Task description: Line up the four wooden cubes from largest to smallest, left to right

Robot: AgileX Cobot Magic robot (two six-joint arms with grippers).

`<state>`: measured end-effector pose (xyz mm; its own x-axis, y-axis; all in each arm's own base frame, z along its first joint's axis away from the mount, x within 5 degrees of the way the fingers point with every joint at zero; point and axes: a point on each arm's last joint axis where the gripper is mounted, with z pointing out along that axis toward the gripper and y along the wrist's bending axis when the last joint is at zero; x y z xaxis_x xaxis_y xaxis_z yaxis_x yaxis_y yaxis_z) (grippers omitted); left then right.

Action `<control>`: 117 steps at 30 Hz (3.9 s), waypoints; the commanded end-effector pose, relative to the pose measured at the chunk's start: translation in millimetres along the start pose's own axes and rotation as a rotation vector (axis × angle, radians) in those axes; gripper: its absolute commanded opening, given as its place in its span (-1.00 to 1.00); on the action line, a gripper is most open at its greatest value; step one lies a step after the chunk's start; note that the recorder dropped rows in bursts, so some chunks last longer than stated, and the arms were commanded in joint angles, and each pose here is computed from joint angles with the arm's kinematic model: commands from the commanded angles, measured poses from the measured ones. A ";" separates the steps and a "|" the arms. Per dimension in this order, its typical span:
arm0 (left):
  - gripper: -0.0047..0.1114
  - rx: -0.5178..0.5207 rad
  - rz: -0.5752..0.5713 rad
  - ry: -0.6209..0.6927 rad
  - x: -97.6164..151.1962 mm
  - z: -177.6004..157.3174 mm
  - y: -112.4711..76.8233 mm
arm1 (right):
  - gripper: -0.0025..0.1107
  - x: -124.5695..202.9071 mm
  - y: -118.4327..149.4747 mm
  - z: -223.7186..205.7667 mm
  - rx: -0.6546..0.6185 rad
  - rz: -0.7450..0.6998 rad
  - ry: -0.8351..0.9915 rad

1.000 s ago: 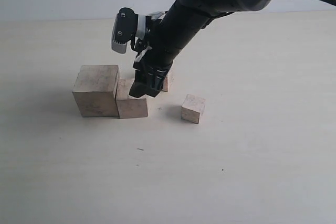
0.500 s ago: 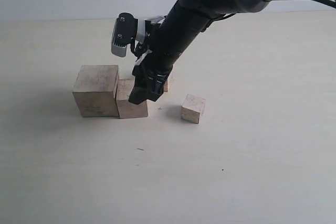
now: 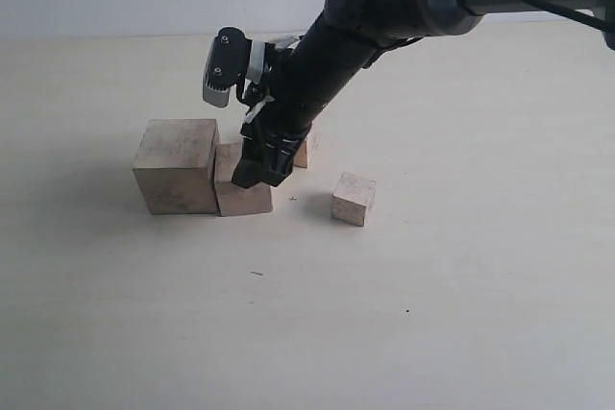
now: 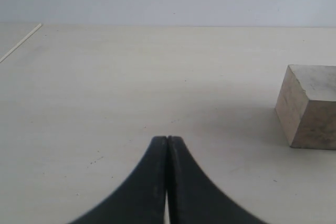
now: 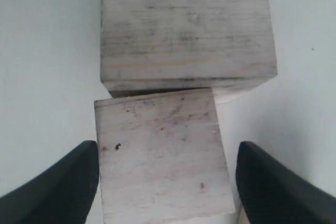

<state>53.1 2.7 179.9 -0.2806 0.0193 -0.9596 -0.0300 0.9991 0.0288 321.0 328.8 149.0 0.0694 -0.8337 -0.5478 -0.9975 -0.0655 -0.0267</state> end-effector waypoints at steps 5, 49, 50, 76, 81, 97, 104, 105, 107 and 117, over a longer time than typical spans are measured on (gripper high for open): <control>-0.92 0.009 -0.013 -0.012 -0.9 -0.3 -0.6 | 0.27 -1.2 -5.4 -1.3 0.046 0.002 -0.015; -0.92 0.009 -0.013 -0.012 -0.9 -0.3 -0.6 | 0.14 24.8 -38.7 -92.6 0.531 0.192 0.322; -0.92 0.009 -0.013 -0.012 -0.9 -0.3 -0.6 | 0.14 30.2 -41.4 -94.4 0.534 0.203 0.326; -0.92 0.009 -0.013 -0.012 -0.9 -0.3 -0.6 | 0.31 54.7 -54.2 -64.1 0.281 0.381 0.069; -0.92 0.009 -0.013 -0.012 -0.9 -0.3 -0.6 | 0.48 53.5 -53.7 -62.7 0.265 0.324 0.060; -0.92 0.009 -0.013 -0.012 -0.9 -0.3 -0.6 | 0.48 61.3 -49.4 -31.3 0.131 0.278 0.012; -0.92 0.009 -0.013 -0.012 -0.9 -0.3 -0.6 | 0.48 61.4 -49.4 -28.9 0.124 0.241 0.003; -0.92 0.009 -0.013 -0.012 -0.9 -0.3 -0.6 | 0.48 61.5 -49.7 -28.1 0.125 0.243 -0.002; -0.92 0.009 -0.013 -0.012 -0.9 -0.3 -0.6 | 0.48 63.1 -52.0 -24.6 0.142 0.253 -0.008; -0.92 0.009 -0.013 -0.012 -0.9 -0.3 -0.6 | 0.42 73.3 -55.8 -7.4 0.155 0.288 -0.004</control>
<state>53.1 2.7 179.9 -0.2806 0.0193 -0.9596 -0.0300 0.9991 0.0288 381.2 266.8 117.9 -0.2028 -0.8154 -0.5423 -0.9707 0.2404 0.0016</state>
